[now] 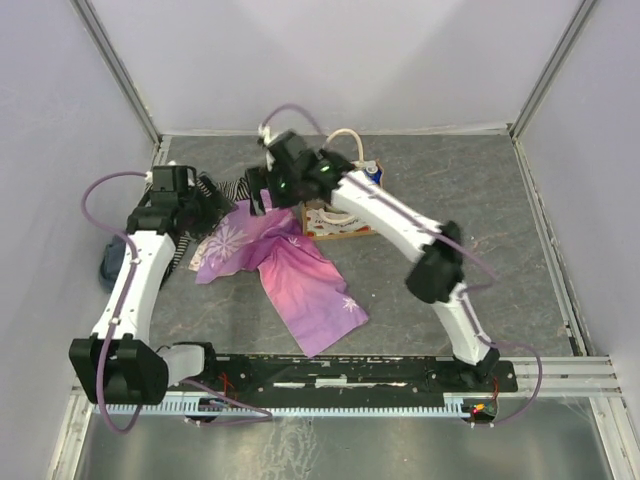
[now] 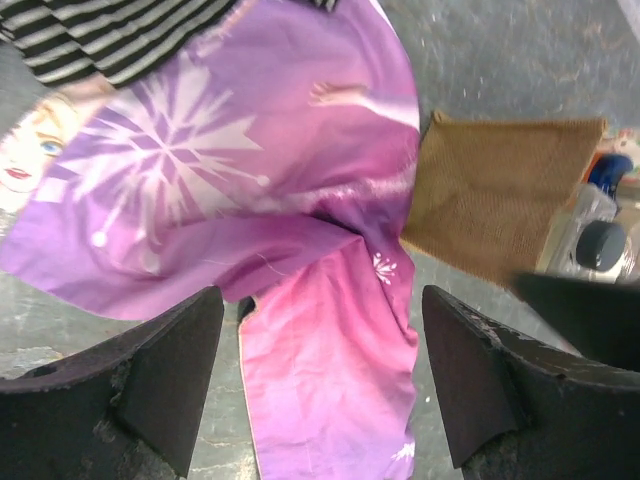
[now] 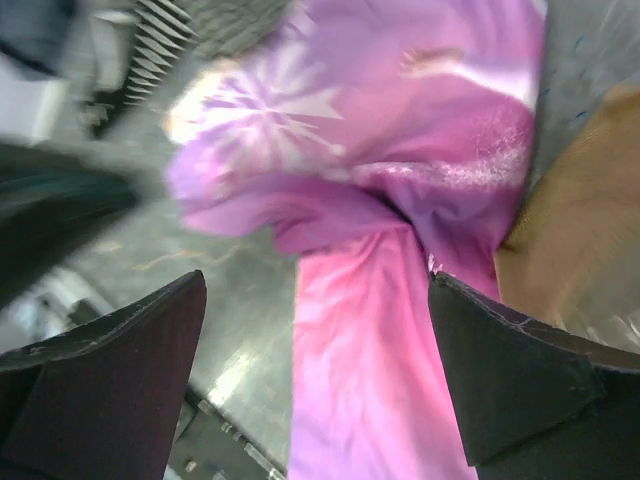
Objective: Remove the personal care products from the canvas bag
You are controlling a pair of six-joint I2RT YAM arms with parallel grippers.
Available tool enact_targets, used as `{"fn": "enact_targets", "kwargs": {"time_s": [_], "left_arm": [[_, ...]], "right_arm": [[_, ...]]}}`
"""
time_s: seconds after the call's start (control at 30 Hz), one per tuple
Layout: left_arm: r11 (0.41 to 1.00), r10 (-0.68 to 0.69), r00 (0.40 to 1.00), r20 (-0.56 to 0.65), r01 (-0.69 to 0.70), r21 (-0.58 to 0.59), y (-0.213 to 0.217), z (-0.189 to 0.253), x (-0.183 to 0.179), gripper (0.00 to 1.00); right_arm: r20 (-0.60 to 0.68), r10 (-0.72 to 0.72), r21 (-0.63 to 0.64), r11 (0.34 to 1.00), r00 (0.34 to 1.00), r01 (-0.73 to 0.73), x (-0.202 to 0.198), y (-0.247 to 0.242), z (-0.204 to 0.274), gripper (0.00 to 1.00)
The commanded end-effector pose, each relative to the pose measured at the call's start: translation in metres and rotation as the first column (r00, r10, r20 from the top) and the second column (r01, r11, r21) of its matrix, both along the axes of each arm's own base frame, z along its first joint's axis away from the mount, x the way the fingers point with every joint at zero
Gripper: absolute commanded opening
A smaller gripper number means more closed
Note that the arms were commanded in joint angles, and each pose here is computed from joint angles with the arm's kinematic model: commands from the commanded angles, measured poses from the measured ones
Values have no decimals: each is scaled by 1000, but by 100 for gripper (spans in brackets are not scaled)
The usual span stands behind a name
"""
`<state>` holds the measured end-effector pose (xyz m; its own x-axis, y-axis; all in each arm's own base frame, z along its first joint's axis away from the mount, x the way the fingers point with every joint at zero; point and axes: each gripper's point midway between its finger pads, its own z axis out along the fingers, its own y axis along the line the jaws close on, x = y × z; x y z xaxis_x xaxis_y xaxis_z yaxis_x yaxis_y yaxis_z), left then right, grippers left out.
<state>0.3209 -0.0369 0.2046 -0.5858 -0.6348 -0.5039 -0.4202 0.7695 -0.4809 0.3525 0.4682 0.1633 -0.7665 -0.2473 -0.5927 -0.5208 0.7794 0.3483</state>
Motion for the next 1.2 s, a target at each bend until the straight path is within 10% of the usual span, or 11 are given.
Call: {"fn": "enact_targets", "kwargs": {"time_s": [0.0, 0.5, 0.87, 1.17], "left_arm": [[994, -107, 994, 24, 108, -34, -38, -8, 9, 86], [906, -381, 837, -393, 423, 22, -134, -122, -25, 85], [897, -154, 778, -609, 368, 243, -73, -159, 0, 86], [968, 115, 756, -644, 59, 243, 37, -185, 40, 85]], "right_arm": [[245, 0, 163, 986, 969, -41, -50, -61, 188, 100], [508, -282, 180, 959, 814, 220, -130, -269, 302, 100], [510, -361, 381, 908, 781, 171, -166, -300, 347, 100], [493, -378, 439, 885, 783, 151, -182, -312, 353, 100]]}}
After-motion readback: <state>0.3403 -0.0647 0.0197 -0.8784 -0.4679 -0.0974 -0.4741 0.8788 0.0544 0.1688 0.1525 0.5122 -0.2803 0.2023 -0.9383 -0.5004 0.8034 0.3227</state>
